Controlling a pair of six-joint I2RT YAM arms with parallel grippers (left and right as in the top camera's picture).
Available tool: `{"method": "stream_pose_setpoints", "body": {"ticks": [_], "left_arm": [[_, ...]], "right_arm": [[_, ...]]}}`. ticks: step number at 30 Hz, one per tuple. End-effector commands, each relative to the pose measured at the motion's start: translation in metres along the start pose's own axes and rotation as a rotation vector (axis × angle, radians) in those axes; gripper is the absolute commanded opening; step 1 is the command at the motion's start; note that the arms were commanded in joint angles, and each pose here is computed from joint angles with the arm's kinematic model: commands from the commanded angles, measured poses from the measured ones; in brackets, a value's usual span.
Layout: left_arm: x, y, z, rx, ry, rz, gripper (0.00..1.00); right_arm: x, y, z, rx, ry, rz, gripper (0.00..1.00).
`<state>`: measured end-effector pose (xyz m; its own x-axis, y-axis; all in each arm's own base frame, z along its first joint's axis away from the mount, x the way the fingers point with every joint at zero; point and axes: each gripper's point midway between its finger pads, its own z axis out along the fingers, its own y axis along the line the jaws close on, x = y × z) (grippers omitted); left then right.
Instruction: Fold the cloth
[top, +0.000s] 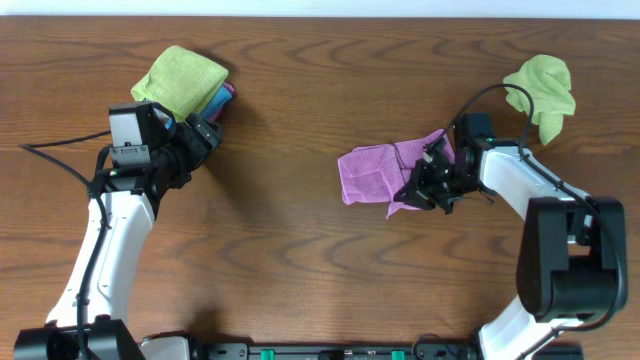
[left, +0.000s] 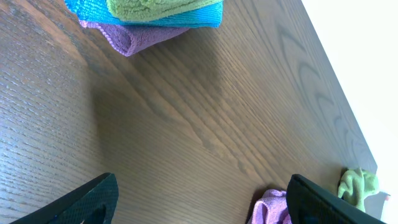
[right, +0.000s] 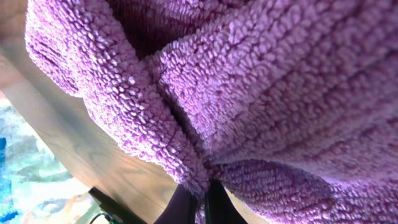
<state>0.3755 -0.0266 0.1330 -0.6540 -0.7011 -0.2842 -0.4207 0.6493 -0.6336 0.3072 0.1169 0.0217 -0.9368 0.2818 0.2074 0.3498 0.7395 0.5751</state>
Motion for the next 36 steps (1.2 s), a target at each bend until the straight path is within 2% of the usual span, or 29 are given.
{"method": "stream_pose_setpoints", "body": {"ticks": [1, 8, 16, 17, 20, 22, 24, 27, 31, 34, 36], "left_arm": [[-0.005, -0.008, -0.007, 0.023, -0.02, -0.002, 0.88], [-0.005, -0.009, -0.007, 0.024, -0.022, 0.0, 0.88], [-0.009, -0.012, -0.007, 0.037, -0.036, 0.007, 0.88], [-0.01, -0.013, -0.007, 0.04, -0.039, 0.009, 0.88], [-0.011, -0.014, -0.007, 0.044, -0.044, 0.011, 0.88], [-0.011, -0.014, -0.008, 0.046, -0.046, 0.012, 0.88], [-0.011, -0.014, -0.008, 0.046, -0.046, 0.012, 0.88], [-0.011, -0.014, -0.008, 0.046, -0.046, 0.012, 0.88], [-0.011, -0.014, -0.008, 0.046, -0.046, 0.013, 0.88], [-0.011, -0.015, -0.008, 0.047, -0.046, 0.013, 0.88], [-0.011, -0.015, -0.008, 0.047, -0.046, 0.012, 0.88]], "right_arm": [[0.005, 0.013, -0.014, -0.01, -0.026, -0.059, 0.02], [0.038, 0.021, -0.068, 0.079, -0.115, -0.105, 0.02], [0.099, -0.011, -0.101, 0.271, -0.05, -0.024, 0.02], [0.104, -0.017, -0.103, 0.299, -0.037, -0.011, 0.04], [0.124, -0.028, -0.106, 0.354, 0.036, 0.035, 0.27], [0.135, -0.032, -0.108, 0.373, 0.078, 0.054, 0.33], [0.142, -0.034, -0.11, 0.384, 0.105, 0.066, 0.35], [0.139, -0.033, -0.109, 0.378, 0.096, 0.038, 0.36], [0.119, -0.027, -0.106, 0.348, 0.037, -0.083, 0.42], [0.092, -0.017, -0.103, 0.315, -0.053, -0.216, 0.55], [0.071, -0.006, -0.1, 0.291, -0.128, -0.292, 0.59]]}}
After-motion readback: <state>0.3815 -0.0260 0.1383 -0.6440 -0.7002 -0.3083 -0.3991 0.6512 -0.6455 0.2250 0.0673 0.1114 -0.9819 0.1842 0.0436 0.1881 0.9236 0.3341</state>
